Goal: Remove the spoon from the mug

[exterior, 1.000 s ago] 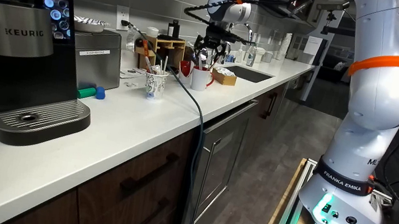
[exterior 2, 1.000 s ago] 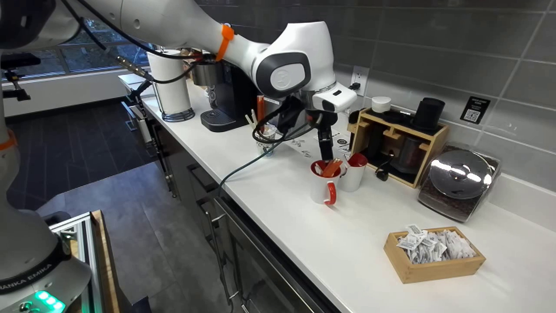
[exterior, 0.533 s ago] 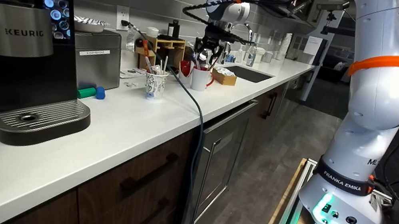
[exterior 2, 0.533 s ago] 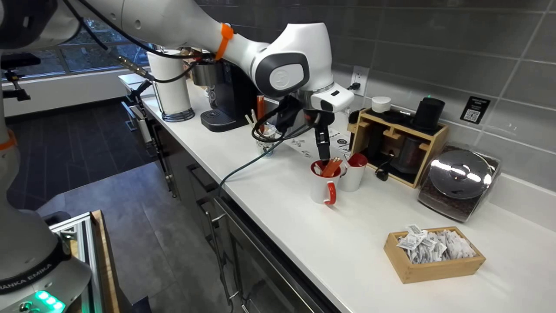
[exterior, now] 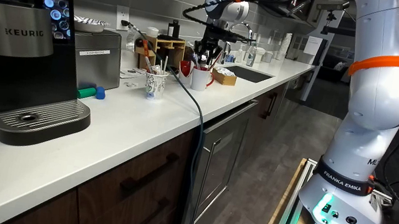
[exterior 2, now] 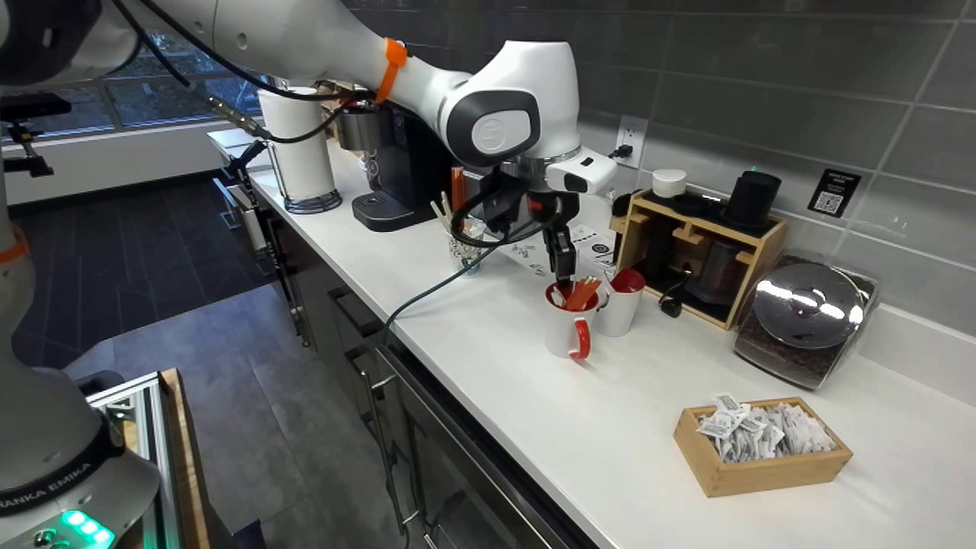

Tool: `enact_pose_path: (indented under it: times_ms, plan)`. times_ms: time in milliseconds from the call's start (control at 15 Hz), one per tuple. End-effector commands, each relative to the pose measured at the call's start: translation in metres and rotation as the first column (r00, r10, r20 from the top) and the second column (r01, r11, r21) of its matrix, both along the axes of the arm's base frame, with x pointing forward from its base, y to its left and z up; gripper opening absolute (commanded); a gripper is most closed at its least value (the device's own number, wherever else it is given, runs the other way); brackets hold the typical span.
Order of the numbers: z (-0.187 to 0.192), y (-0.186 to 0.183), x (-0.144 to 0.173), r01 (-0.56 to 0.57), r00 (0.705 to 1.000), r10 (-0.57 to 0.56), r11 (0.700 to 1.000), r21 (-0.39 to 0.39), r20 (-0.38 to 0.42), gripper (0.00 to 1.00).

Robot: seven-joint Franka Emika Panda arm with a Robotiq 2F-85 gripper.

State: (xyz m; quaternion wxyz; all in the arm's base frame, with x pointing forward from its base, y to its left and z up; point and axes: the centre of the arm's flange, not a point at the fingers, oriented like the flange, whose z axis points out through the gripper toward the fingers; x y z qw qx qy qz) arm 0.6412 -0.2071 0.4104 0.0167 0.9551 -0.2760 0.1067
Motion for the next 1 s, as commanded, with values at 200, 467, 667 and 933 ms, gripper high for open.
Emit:
enact_pose_path:
  times_ms: [200, 467, 667, 933]
  plan:
    - [-0.007, 0.014, 0.007, -0.224, 0.975, 0.224, 0.968, -0.111, -0.012, 1.00]
    - [-0.016, 0.024, 0.018, -0.285, 0.957, 0.289, 0.949, -0.132, 0.013, 1.00]
    - [-0.020, 0.024, 0.025, -0.295, 0.949, 0.308, 0.940, -0.173, 0.059, 0.97]
    - [-0.020, 0.023, 0.033, -0.288, 0.941, 0.317, 0.934, -0.211, 0.118, 0.83]
